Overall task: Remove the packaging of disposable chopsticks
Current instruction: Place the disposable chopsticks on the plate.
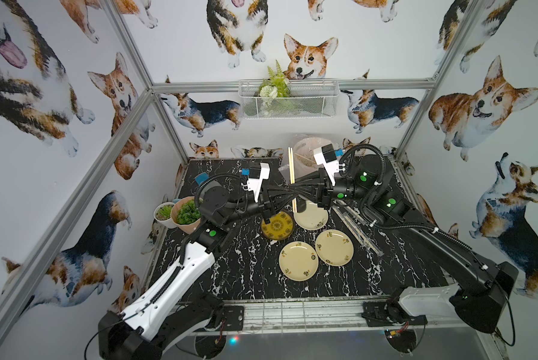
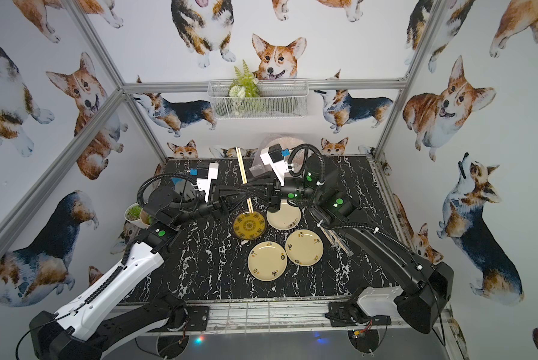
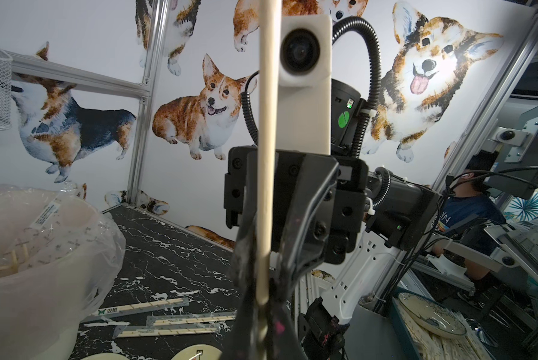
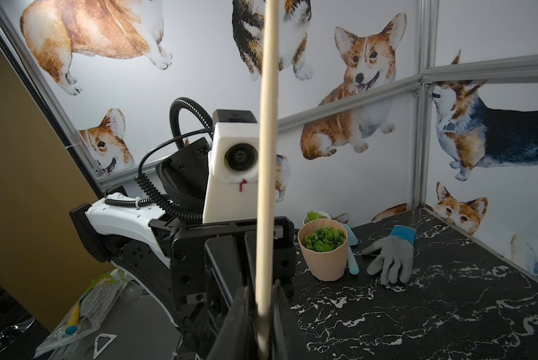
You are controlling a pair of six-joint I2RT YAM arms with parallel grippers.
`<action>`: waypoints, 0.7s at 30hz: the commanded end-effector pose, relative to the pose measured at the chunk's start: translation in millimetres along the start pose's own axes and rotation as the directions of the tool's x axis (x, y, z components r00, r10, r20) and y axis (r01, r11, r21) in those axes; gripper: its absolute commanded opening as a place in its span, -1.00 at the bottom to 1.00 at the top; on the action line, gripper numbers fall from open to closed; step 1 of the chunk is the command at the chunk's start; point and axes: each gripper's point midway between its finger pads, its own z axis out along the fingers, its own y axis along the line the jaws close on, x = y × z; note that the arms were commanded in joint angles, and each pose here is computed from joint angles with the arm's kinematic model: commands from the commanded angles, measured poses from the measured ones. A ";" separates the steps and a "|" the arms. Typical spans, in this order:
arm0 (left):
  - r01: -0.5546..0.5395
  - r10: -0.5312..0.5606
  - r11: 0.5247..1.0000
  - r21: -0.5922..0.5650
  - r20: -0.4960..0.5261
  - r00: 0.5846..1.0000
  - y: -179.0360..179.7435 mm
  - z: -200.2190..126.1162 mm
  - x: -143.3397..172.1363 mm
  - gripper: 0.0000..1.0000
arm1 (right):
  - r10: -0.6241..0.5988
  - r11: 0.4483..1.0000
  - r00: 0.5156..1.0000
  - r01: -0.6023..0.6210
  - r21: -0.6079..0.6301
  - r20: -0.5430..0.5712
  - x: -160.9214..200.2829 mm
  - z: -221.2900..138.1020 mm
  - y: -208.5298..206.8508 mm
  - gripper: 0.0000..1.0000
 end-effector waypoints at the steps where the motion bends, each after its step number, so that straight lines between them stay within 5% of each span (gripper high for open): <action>1: -0.021 0.021 0.999 0.030 0.004 1.000 -7.0 -0.2 -4.1 -1.00 | -0.001 1.000 1.000 0.002 -0.027 0.011 -5.3 0.5 5.7 -0.65; 7: -0.016 0.017 0.999 0.040 -0.005 1.000 -7.4 1.0 -2.3 -1.00 | 0.015 0.999 1.000 -0.014 -0.038 0.019 -7.7 2.7 5.7 -0.72; 11: -0.011 0.012 0.999 0.048 -0.013 1.000 -6.9 2.6 -1.0 -1.00 | 0.023 0.999 0.999 -0.022 -0.034 0.022 -10.3 4.5 3.5 -0.99; 18: -0.016 0.016 1.000 0.000 -0.007 1.000 1.5 2.7 -1.5 -1.00 | 0.028 0.999 0.999 -0.029 0.038 0.037 -13.9 3.6 -7.8 -1.00; 21: -0.025 0.025 1.000 -0.018 -0.001 1.000 3.3 1.8 -3.2 -0.48 | 0.036 0.998 0.999 -0.038 0.052 0.040 -15.0 3.9 -10.0 -1.00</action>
